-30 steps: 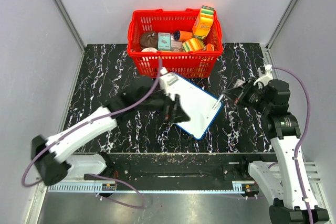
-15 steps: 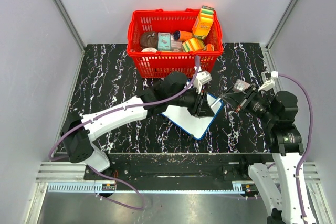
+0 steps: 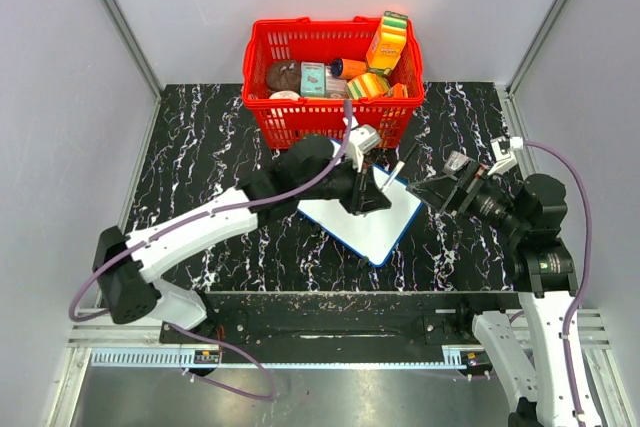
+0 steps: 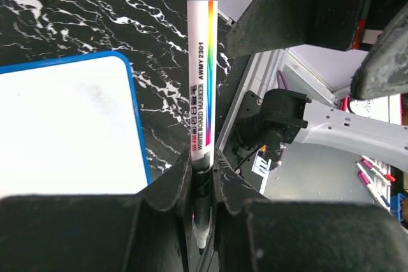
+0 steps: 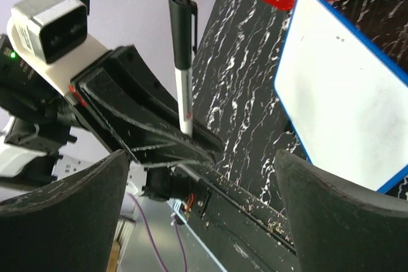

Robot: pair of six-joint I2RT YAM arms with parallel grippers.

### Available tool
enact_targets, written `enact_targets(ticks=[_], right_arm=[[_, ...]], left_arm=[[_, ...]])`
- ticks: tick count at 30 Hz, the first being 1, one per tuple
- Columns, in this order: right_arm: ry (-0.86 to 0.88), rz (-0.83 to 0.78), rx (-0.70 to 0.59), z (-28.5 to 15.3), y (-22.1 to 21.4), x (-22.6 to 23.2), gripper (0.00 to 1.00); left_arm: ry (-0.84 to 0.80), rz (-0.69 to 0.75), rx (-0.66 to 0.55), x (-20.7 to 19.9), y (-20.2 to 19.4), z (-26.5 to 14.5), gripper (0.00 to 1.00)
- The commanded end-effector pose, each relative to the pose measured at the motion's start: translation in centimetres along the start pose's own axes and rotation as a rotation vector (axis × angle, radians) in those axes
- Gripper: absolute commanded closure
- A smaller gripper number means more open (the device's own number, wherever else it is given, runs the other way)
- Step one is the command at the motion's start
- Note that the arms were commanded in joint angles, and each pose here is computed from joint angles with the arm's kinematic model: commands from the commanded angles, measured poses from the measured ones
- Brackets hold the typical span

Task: Write a sentence on the whiteboard
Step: Pass from the left arm to the right

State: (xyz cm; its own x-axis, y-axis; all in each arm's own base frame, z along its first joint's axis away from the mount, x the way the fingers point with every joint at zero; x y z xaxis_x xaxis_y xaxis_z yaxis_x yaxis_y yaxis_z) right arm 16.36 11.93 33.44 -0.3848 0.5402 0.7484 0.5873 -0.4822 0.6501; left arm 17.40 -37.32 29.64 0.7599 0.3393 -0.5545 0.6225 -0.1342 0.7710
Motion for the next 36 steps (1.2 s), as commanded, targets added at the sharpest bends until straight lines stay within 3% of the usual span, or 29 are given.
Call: enact_targets(ticks=[1,8,17,27,36], right_arm=[[0.156,-0.065,0.057,-0.1,-0.3,1.9,0.0],[0.49,-0.094,0.113,-1.0,-1.4,4.8,0.01],[0.492,-0.107,0.108,-1.6,-2.2,4.9,0.11],[0.482,-0.127,0.113,-0.7,-1.3,5.3,0.12],[0.543,-0.107,0.185,1.0,-3.9,6.4,0.25]], left_arm=[[0.027,0.068,-0.047,-0.7,0.7,-3.4,1.0],[-0.089,0.126,0.021,-2.4,-2.0,-6.6,1.0],[-0.24,0.149,0.058,-5.1,-2.3,-7.8,1.0],[-0.253,0.144,0.058,-6.0,-1.8,-7.3,1.0],[-0.255,0.145,0.065,-6.4,-1.9,-6.7,1.0]])
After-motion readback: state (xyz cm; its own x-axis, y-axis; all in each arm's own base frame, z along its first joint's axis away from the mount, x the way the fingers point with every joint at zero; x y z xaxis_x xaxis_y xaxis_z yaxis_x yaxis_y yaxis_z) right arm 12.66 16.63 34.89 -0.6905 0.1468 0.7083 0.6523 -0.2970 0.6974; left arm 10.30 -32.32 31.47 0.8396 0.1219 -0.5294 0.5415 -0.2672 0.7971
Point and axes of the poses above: each gripper's point midway between its finger pads, its own z axis out along the fingers, its own x axis along the line the jaws close on, y = z × x, the point moved 4 cm from there along -z, back along the fingers, and after that the axes turned 3 degrees about -z, right-handed, at the moved point
